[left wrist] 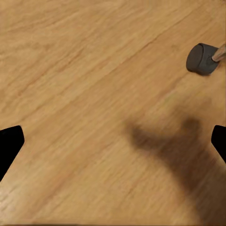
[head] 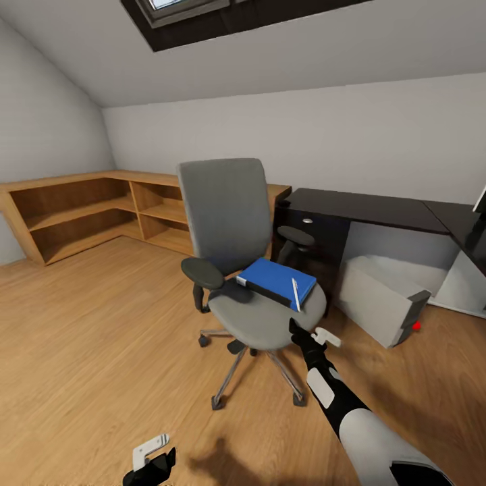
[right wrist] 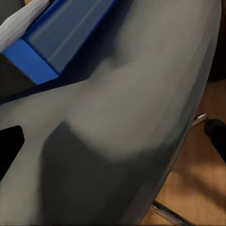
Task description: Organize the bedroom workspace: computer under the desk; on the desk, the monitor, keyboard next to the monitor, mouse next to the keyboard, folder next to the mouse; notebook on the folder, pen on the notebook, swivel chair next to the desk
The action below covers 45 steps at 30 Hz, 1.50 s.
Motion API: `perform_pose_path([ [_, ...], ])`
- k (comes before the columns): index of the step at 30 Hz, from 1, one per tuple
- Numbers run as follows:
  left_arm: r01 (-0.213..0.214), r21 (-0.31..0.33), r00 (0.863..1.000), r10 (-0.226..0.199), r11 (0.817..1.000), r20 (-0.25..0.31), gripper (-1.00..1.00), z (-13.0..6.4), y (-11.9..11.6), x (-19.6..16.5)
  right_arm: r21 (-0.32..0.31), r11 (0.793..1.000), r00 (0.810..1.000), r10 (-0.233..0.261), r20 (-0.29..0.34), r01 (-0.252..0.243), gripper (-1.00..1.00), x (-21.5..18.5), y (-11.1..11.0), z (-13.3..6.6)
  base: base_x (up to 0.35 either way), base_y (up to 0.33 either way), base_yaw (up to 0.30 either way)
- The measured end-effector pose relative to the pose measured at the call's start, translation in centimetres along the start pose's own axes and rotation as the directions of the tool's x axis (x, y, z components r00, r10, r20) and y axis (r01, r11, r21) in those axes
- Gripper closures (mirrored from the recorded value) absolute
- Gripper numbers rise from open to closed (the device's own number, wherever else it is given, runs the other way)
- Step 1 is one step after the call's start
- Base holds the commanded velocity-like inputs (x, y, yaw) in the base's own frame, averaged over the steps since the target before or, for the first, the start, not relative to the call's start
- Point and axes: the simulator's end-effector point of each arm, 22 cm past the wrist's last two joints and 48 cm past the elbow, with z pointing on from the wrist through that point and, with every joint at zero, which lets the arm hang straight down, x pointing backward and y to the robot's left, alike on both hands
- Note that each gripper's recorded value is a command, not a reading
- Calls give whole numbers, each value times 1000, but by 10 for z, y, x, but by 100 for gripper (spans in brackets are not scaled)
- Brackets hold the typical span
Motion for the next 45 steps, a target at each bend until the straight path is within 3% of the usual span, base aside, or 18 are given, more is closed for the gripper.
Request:
perform_pose_path([
  [37, 0, 0, 1000, 0, 1000, -1, -100, 0, 0, 0, -8, 1000, 1000, -9, -6, 9, -100, -3, -9, 0, -25, -5, 8],
  [45, 0, 1, 1000, 0, 1000, -1, -100, 0, -1, 0, 23, 999, 999, 36, 12, -37, -100, -12, -23, 1, 0, 0, 0],
])
